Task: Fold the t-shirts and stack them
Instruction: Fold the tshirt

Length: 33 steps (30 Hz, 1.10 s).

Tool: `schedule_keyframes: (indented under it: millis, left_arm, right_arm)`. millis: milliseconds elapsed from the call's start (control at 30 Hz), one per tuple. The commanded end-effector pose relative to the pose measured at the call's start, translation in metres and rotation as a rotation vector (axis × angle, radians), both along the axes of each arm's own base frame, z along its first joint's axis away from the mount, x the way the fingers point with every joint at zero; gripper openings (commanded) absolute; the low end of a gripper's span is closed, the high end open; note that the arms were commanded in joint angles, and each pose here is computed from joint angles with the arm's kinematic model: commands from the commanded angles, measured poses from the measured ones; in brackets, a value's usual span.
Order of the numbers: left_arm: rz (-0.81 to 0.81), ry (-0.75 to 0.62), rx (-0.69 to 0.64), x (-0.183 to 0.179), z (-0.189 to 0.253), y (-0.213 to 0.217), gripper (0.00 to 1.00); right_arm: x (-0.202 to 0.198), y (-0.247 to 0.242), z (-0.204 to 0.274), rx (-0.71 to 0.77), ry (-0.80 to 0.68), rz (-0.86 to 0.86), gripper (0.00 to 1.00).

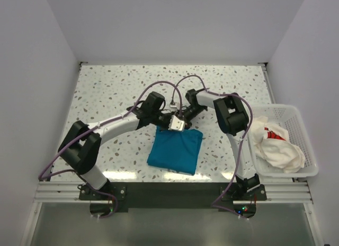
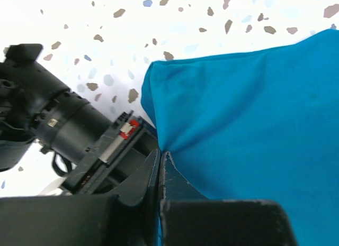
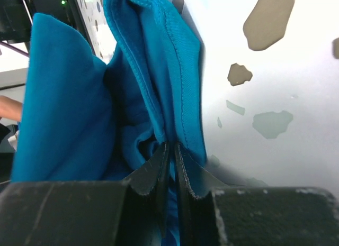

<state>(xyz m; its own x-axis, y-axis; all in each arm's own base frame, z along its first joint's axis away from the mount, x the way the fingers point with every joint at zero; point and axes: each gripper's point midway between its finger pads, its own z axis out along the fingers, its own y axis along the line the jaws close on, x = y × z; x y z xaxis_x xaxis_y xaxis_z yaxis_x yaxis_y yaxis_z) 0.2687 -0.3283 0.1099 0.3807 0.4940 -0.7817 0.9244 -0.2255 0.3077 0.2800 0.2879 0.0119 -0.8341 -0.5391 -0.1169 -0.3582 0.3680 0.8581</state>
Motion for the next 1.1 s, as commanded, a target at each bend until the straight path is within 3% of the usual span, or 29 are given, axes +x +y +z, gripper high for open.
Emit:
schedule_keyframes:
  millis: [0,833,1067]
  left_arm:
    - [-0.013,-0.151,-0.096,0.016,0.035,-0.012,0.0]
    - [-0.004,-0.276,-0.149,0.062,0.044,-0.016,0.0]
    - [0.032,-0.371,-0.216,0.077,0.057,-0.02,0.0]
  right_arm:
    - [-0.003,-0.003,-0.019,-0.022,-0.036,0.05,0.13]
    - [-0.011,0.0,-0.022,-0.003,-0.009,0.06,0.14]
    - [-0.01,0.0,-0.018,0.0,-0.015,0.064,0.14]
